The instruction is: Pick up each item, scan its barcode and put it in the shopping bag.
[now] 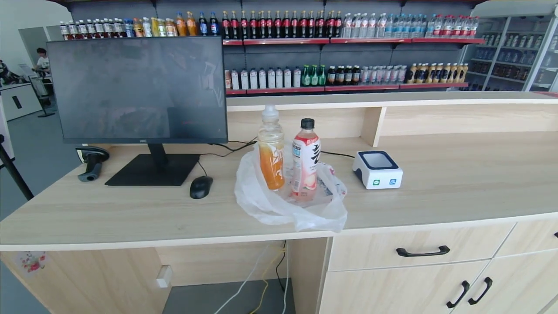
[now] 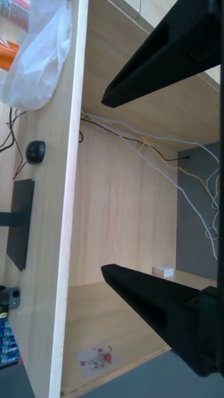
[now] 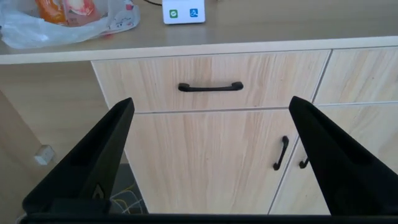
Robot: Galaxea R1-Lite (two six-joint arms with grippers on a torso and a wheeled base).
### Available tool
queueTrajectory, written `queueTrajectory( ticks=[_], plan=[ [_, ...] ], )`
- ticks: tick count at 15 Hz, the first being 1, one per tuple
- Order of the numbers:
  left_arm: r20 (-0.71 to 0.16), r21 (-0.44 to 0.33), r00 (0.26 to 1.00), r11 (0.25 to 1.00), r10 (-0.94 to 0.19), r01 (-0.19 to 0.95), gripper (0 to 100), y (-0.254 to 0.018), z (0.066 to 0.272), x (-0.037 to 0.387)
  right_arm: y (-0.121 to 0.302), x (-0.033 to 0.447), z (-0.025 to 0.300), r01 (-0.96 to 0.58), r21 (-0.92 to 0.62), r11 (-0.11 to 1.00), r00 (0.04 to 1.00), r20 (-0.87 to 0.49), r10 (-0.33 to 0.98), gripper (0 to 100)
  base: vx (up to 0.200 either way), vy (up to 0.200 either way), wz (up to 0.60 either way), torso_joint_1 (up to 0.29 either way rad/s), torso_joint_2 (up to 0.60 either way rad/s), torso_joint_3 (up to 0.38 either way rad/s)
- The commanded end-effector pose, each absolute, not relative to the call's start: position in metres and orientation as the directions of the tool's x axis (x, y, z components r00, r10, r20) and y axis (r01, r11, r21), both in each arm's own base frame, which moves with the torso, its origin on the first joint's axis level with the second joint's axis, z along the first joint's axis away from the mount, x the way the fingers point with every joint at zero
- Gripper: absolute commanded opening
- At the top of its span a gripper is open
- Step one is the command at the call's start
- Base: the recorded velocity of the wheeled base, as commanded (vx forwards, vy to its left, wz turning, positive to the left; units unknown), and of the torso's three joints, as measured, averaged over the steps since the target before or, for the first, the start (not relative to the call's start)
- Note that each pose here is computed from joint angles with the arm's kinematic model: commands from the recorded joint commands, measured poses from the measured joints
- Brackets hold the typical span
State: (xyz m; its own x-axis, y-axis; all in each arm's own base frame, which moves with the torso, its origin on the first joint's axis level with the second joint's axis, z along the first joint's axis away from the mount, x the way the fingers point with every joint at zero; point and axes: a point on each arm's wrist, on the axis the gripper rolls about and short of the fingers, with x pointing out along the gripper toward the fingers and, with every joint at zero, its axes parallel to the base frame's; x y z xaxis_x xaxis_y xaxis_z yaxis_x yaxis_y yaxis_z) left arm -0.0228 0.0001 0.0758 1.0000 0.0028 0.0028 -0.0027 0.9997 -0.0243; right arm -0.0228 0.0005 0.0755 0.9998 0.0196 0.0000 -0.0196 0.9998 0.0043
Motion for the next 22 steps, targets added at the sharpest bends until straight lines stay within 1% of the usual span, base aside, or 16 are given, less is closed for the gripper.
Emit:
queueTrajectory(
  ticks=[1, 4, 7, 13, 19, 22],
  plan=[
    [0.003, -0.025, 1.0, 1.0, 0.003, -0.003, 100, 0.0001, 0.0758, -0.0228, 0.0005, -0.0228, 0.0755, -0.02, 0.005, 1.0, 1.0, 0.0, 0.02, 100, 0.0, -0.2, 0.0, -0.002, 0.0, 0.002],
    [0.003, -0.025, 1.0, 1.0, 0.003, -0.003, 100, 0.0001, 0.0758, -0.0228, 0.0005, -0.0228, 0.0755, -0.02, 0.006, 1.0, 1.0, 0.0, 0.02, 100, 0.0, -0.2, 0.0, 0.005, 0.0, 0.004],
    [0.002, -0.025, 1.0, 1.0, 0.002, -0.001, 100, 0.0001, 0.0756, -0.0228, 0.0005, -0.0228, 0.0755, -0.02, 0.006, 1.0, 1.0, 0.0, 0.02, 100, 0.0, -0.2, 0.6, 0.001, 0.0, 0.001],
    [0.002, -0.026, 1.0, 1.0, 0.003, -0.003, 100, 0.0001, 0.0756, -0.0228, 0.0005, -0.0228, 0.0755, -0.02, 0.006, 1.0, 1.0, 0.0, 0.02, 100, 0.0, -0.2, 0.0, 0.005, 0.0, 0.0],
    [0.003, -0.026, 1.0, 1.0, 0.003, -0.003, 100, 0.0001, 0.0758, -0.0228, 0.0005, -0.0228, 0.0755, -0.02, 0.008, 1.0, 1.0, 0.0, 0.02, 100, 0.0, 0.0, 0.0, 0.0, 0.0, 0.0],
    [0.003, -0.026, 1.0, 1.0, 0.003, -0.003, 100, 0.0001, 0.0758, -0.0228, 0.0005, -0.0228, 0.0755, -0.02, 0.006, 1.0, 1.0, 0.0, 0.02, 100, -0.2, 0.0, 0.0, 0.012, 0.01, 0.002]
  ],
)
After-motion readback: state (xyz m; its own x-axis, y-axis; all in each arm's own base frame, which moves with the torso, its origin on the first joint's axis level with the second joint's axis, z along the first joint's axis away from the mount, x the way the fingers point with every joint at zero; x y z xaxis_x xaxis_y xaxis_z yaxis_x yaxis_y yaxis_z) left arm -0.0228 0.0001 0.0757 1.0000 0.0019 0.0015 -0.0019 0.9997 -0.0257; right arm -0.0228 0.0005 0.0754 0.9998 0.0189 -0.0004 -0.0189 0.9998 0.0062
